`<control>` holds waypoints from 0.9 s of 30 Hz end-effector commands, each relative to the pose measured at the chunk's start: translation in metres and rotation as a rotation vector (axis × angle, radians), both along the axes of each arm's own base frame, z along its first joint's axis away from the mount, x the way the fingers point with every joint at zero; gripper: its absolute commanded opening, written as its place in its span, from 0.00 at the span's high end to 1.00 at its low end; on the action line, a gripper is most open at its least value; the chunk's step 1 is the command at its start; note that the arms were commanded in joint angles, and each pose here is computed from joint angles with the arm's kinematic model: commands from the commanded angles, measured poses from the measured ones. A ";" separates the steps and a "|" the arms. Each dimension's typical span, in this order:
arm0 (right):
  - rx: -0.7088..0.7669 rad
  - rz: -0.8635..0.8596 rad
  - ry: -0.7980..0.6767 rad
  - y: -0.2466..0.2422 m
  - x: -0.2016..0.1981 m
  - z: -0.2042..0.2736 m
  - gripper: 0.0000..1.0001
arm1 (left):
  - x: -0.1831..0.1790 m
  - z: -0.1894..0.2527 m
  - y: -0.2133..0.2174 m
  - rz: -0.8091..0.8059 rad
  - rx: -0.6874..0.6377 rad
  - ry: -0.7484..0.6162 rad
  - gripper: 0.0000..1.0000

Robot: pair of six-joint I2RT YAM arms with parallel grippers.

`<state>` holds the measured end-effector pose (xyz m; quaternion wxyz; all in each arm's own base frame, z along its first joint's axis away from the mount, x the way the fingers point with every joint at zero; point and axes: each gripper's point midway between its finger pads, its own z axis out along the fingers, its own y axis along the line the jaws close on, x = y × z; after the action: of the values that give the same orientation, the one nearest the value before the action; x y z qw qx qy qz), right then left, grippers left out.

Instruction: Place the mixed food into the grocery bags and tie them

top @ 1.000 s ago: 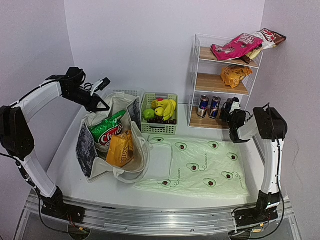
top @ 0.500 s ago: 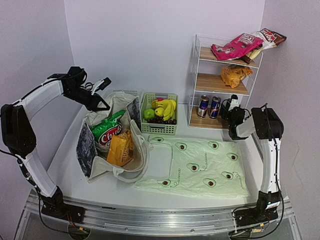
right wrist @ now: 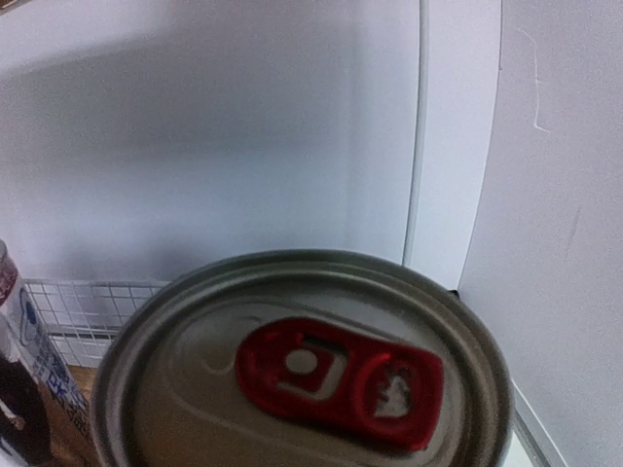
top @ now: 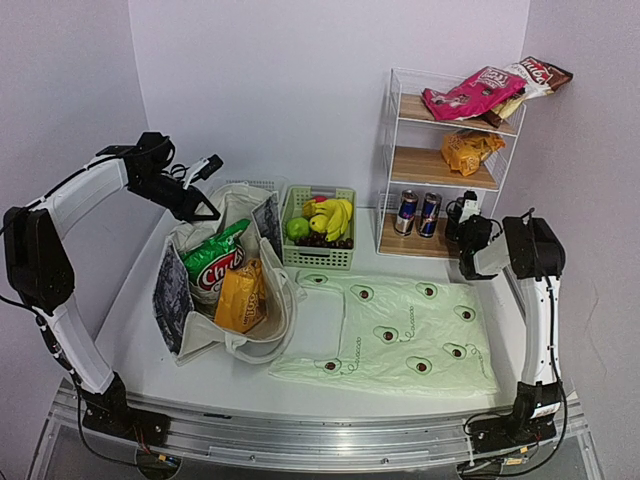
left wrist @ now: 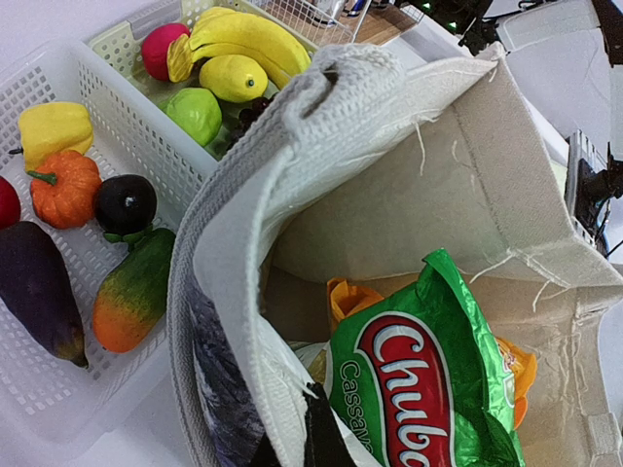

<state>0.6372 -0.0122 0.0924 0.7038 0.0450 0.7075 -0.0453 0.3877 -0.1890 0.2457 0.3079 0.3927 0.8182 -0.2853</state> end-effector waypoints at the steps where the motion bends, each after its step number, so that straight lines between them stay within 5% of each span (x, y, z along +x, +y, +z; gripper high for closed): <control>1: 0.012 0.047 -0.038 0.005 -0.006 0.020 0.67 | 0.005 0.005 0.001 0.012 0.008 -0.017 1.00; 27: -0.064 0.215 -0.068 0.074 -0.121 0.109 0.92 | 0.000 0.020 0.002 0.012 -0.011 -0.067 1.00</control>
<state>0.5349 0.0423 0.1052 0.6464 -0.0337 0.7622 -0.0118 0.3896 -0.1883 0.2461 0.3100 0.3889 0.8202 -0.2826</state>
